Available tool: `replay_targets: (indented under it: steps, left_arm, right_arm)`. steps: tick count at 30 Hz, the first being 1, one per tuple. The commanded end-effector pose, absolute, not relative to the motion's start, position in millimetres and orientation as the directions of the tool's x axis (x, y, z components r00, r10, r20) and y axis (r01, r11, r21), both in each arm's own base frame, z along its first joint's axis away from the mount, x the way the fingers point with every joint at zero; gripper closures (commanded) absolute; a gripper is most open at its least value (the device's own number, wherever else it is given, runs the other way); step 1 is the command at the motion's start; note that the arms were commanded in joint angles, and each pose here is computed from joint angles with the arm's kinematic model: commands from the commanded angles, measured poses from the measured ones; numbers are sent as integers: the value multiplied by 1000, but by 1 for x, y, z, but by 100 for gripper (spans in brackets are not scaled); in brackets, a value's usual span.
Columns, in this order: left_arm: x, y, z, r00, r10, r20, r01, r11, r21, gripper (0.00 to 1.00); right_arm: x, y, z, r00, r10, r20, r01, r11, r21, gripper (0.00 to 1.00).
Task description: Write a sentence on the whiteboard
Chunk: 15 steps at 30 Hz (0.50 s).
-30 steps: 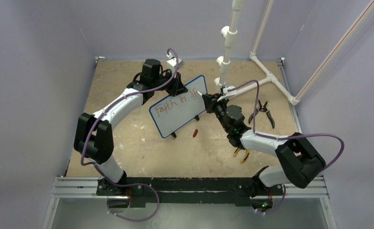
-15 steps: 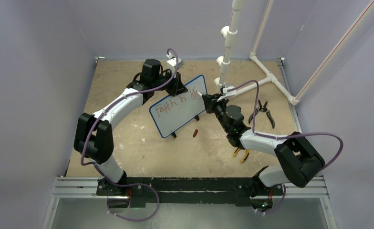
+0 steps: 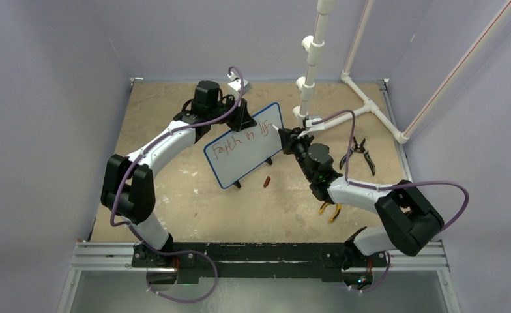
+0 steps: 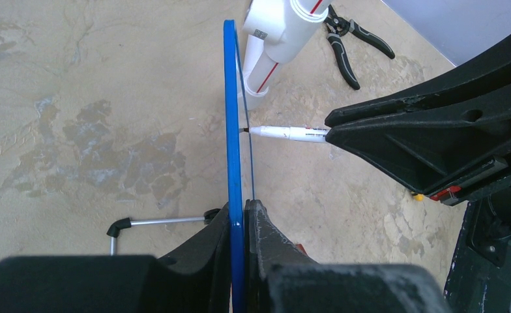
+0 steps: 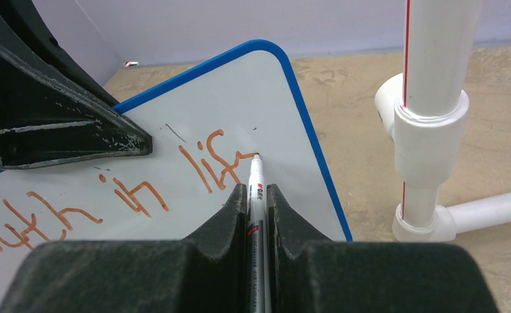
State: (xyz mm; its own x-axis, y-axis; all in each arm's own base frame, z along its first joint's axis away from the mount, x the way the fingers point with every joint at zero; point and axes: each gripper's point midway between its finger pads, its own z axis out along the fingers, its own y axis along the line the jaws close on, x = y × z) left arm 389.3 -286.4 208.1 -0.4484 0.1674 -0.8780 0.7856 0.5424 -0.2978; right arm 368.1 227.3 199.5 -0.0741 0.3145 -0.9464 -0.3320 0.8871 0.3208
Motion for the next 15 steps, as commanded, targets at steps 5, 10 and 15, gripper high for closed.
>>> replay_targets:
  steps: [5, 10, 15]
  left_arm:
    - [368, -292, 187, -475, 226, -850, 807, 496, -319, 100]
    - [368, -292, 188, -474, 226, -851, 808, 495, -319, 100]
    - [367, -292, 189, -473, 225, -852, 809, 495, -318, 100]
  right_arm:
    - [374, 230, 245, 48, 352, -935, -375, 874, 310, 100]
    - [370, 228, 251, 66, 361, -930, -382, 870, 310, 100]
    - [370, 231, 250, 59, 347, -936, -393, 870, 298, 100]
